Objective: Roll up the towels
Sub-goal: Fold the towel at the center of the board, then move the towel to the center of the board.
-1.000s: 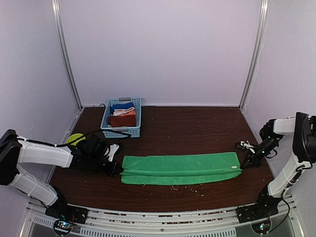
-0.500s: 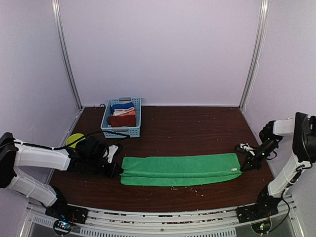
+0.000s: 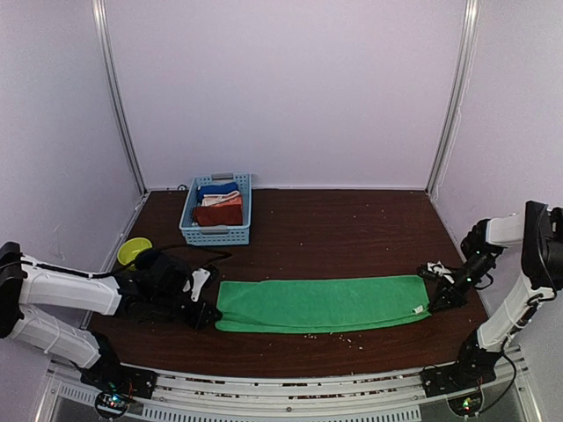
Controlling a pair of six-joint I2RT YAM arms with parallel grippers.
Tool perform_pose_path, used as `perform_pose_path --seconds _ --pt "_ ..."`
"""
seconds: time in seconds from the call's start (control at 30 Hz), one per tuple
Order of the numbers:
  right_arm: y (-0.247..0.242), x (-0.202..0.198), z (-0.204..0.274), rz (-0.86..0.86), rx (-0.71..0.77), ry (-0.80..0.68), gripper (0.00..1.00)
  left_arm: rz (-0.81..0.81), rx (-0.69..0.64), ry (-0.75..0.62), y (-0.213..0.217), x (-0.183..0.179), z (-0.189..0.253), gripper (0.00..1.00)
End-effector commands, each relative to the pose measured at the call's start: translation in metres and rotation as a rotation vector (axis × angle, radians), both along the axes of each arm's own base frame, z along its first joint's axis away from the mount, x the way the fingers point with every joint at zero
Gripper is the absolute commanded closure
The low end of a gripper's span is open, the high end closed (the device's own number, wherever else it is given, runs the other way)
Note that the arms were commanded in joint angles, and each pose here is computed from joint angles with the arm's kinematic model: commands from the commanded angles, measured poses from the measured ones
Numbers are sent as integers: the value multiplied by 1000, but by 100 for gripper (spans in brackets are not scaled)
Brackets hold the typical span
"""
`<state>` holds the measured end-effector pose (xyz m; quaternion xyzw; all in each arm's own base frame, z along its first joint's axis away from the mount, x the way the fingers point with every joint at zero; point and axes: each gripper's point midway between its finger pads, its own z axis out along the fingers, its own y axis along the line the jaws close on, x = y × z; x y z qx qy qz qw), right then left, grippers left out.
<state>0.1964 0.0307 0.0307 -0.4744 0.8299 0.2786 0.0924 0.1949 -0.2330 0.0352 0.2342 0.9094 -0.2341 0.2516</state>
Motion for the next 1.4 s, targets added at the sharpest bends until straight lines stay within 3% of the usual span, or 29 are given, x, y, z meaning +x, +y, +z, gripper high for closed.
perform_pose_path --seconds 0.0,0.17,0.37,0.47,0.63,0.8,1.03,1.37 --pt "0 -7 12 31 -8 -35 81 29 -29 -68 -2 1 15 67" --pt "2 1 38 19 2 -87 66 53 -107 -188 -7 10 62 59" --pt "12 25 73 -28 82 -152 62 34 -132 -284 -22 27 100 57" --pt "13 66 74 -161 42 -218 63 54 -33 -256 -33 48 84 62" --pt "18 125 64 -321 -85 -314 69 169 217 -163 -37 85 38 80" --pt "13 161 55 -453 -97 -282 76 218 272 -178 -37 104 16 89" --pt "6 155 2 -441 -202 -160 78 252 346 -144 -22 106 -12 92" --pt "-16 143 -29 -477 -343 -144 80 349 425 -144 13 105 -22 93"
